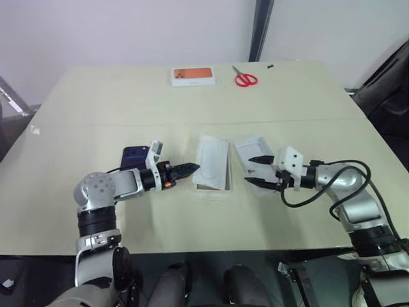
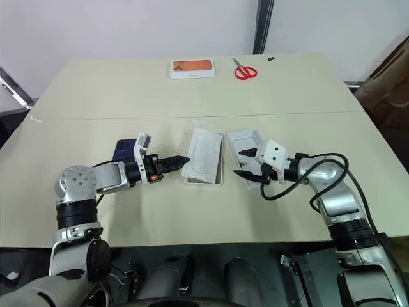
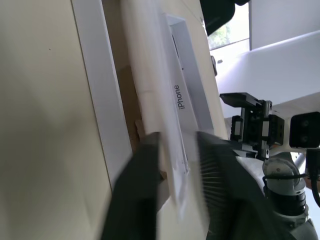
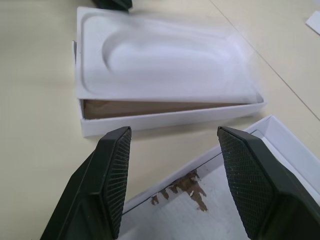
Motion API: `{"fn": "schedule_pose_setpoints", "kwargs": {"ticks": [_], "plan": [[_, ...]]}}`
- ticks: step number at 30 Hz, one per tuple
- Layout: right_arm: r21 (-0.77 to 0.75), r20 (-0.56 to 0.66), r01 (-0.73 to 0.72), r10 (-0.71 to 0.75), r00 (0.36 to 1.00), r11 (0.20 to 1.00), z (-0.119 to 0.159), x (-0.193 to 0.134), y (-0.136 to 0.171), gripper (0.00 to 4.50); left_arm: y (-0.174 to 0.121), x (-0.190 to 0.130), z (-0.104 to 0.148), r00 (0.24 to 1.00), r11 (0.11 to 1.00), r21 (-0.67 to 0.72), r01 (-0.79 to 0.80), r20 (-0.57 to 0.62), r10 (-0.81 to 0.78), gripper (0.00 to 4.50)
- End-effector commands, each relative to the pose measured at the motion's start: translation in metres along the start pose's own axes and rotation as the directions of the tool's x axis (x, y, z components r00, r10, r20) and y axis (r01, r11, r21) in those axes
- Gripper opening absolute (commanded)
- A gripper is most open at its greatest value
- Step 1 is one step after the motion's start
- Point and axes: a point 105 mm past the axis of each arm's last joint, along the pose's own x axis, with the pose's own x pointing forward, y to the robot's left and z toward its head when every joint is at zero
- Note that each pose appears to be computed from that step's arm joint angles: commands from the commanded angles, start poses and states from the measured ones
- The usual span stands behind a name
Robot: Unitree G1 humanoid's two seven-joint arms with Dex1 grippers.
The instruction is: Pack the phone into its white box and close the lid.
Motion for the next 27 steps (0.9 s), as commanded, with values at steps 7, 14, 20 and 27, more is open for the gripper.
{"fn": "schedule_pose_setpoints", "kwargs": {"ticks": [7, 14, 20, 27], "plan": [[-0.040, 0.118, 0.055, -0.050, 0.992, 0.998, 0.033, 0.015, -0.014, 2.88, -0.028, -0.016, 0.022, 0.996, 0.988, 0.136, 0.071, 0.035, -0.077, 4.48], [-0.063, 0.120, 0.025, -0.017, 0.993, 0.998, 0.046, 0.045, -0.005, 2.11, -0.027, -0.038, 0.056, 0.980, 0.922, 0.386, -0.023, 0.191, -0.056, 4.50], [-0.178, -0.017, 0.002, -0.005, 1.000, 0.984, 0.034, 0.072, 0.004, 0.04, -0.017, -0.053, 0.061, 0.969, 0.800, 0.593, -0.093, 0.237, -0.063, 4.50], [-0.258, -0.111, -0.130, 0.104, 0.988, 0.957, 0.033, 0.083, 0.021, 0.04, -0.002, -0.059, 0.053, 0.972, 0.759, 0.641, -0.118, 0.230, -0.042, 4.50]]}}
